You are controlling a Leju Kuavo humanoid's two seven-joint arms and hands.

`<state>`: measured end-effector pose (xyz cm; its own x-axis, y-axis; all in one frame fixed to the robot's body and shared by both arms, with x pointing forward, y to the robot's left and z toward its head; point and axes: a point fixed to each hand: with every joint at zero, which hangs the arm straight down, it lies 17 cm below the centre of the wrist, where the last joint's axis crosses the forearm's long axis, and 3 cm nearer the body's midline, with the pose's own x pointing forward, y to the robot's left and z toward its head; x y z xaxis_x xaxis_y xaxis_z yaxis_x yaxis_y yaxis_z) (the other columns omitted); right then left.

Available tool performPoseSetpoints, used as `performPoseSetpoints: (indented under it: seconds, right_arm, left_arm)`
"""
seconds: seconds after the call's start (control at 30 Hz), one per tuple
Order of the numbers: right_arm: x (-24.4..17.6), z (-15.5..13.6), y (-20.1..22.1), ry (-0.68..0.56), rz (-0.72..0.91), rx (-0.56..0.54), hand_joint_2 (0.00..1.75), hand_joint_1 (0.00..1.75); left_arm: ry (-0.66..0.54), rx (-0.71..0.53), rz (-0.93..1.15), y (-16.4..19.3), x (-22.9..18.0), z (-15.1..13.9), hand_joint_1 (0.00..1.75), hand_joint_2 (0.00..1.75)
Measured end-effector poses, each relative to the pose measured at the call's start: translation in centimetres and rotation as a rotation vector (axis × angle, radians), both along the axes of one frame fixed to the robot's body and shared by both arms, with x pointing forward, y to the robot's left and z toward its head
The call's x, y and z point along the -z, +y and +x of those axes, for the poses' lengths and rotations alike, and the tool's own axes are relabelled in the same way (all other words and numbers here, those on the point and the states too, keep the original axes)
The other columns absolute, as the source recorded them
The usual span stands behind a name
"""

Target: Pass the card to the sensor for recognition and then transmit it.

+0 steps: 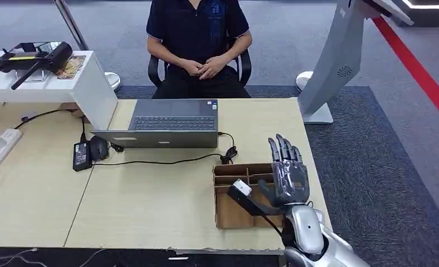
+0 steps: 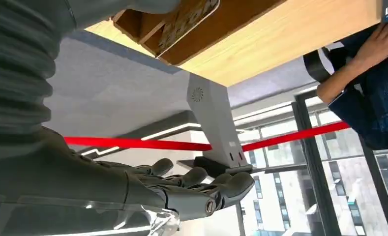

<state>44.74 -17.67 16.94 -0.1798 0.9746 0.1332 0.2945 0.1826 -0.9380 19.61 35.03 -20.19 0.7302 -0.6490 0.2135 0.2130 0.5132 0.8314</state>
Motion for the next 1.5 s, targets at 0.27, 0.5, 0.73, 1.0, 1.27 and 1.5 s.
performPoseSetpoints:
  seconds: [0.27, 0.5, 0.73, 1.0, 1.27, 1.5]
  right_arm:
    - [0.3, 0.0, 0.0, 0.009, -0.015, 0.002, 1.75, 0.0]
    - [0.6, 0.0, -0.1, 0.014, -0.023, 0.003, 1.75, 0.0]
    - [0.9, 0.0, 0.1, 0.019, -0.032, -0.001, 1.75, 0.0]
    - [1.2, 0.0, 0.2, 0.023, -0.033, -0.004, 1.75, 0.0]
    - [1.4, 0.1, 0.2, 0.029, -0.037, -0.001, 1.75, 0.0]
    - [1.4, 0.1, 0.2, 0.029, -0.037, -0.001, 1.75, 0.0]
  left_arm:
    - [0.0, 0.0, 0.0, 0.0, 0.0, 0.0, 0.0, 1.75]
    - [0.0, 0.0, 0.0, 0.0, 0.0, 0.0, 0.0, 1.75]
    - [0.0, 0.0, 0.0, 0.0, 0.0, 0.0, 0.0, 1.75]
    - [0.0, -0.002, -0.001, 0.0, 0.0, 0.0, 0.0, 1.75]
    - [-0.001, -0.002, -0.001, 0.0, 0.0, 0.0, 0.0, 1.75]
    - [-0.001, -0.002, -0.001, 0.0, 0.0, 0.0, 0.0, 1.75]
